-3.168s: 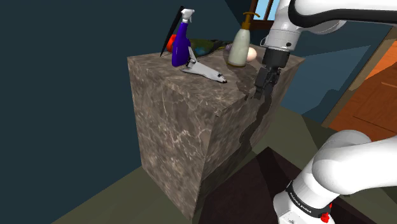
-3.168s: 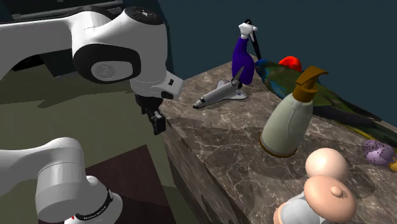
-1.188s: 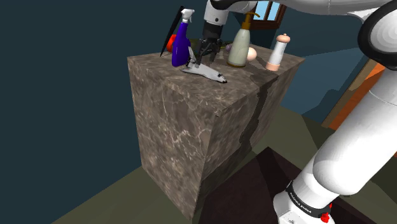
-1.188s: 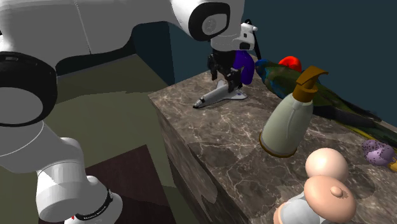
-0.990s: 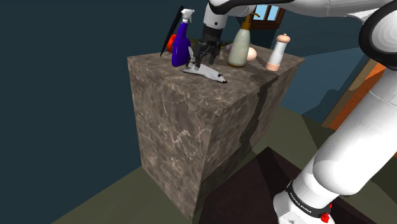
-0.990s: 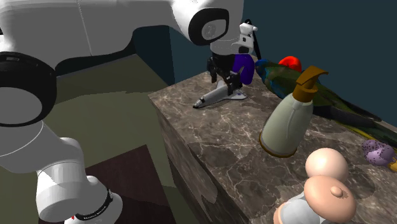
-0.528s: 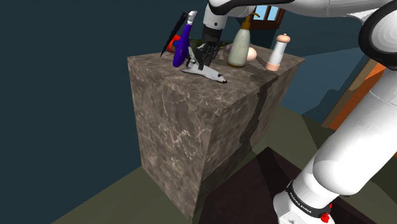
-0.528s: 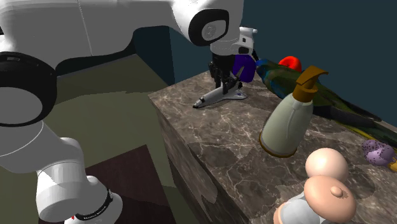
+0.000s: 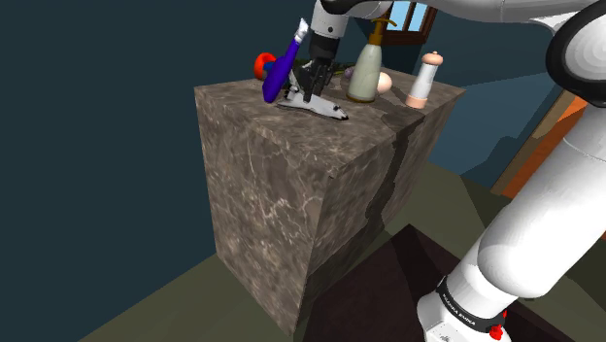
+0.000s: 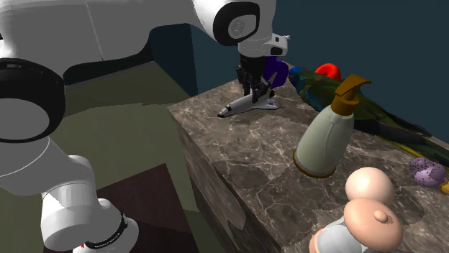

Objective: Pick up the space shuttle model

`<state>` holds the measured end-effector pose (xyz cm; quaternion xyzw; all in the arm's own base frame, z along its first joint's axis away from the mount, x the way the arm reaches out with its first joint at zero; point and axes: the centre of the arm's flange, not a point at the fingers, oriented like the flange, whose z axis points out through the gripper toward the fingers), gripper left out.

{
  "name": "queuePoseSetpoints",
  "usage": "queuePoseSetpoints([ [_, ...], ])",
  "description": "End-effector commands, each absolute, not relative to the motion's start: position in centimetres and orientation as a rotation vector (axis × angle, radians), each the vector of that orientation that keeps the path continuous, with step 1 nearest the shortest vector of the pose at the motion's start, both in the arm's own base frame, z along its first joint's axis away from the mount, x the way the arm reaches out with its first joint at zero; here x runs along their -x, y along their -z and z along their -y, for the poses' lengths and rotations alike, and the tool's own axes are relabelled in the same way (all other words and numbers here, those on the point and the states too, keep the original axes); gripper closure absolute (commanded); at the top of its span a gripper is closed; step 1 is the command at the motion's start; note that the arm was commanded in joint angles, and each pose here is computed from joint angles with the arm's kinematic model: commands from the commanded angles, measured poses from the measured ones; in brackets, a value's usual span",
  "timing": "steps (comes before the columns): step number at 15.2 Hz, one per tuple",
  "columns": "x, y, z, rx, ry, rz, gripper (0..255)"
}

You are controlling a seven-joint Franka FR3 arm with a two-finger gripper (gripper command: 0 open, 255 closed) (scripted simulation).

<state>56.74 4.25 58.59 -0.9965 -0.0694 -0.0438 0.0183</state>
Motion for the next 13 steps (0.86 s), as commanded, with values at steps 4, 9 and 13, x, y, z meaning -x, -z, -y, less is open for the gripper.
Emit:
queuePoseSetpoints([
  [4, -56.7, -61.3, -4.2, 3.094, 0.137, 0.216, 255],
  [9, -56.7, -63.9, -4.2, 3.094, 0.137, 0.216, 255],
  [13, -56.7, -65.1, -4.2, 3.094, 0.137, 0.216, 255],
])
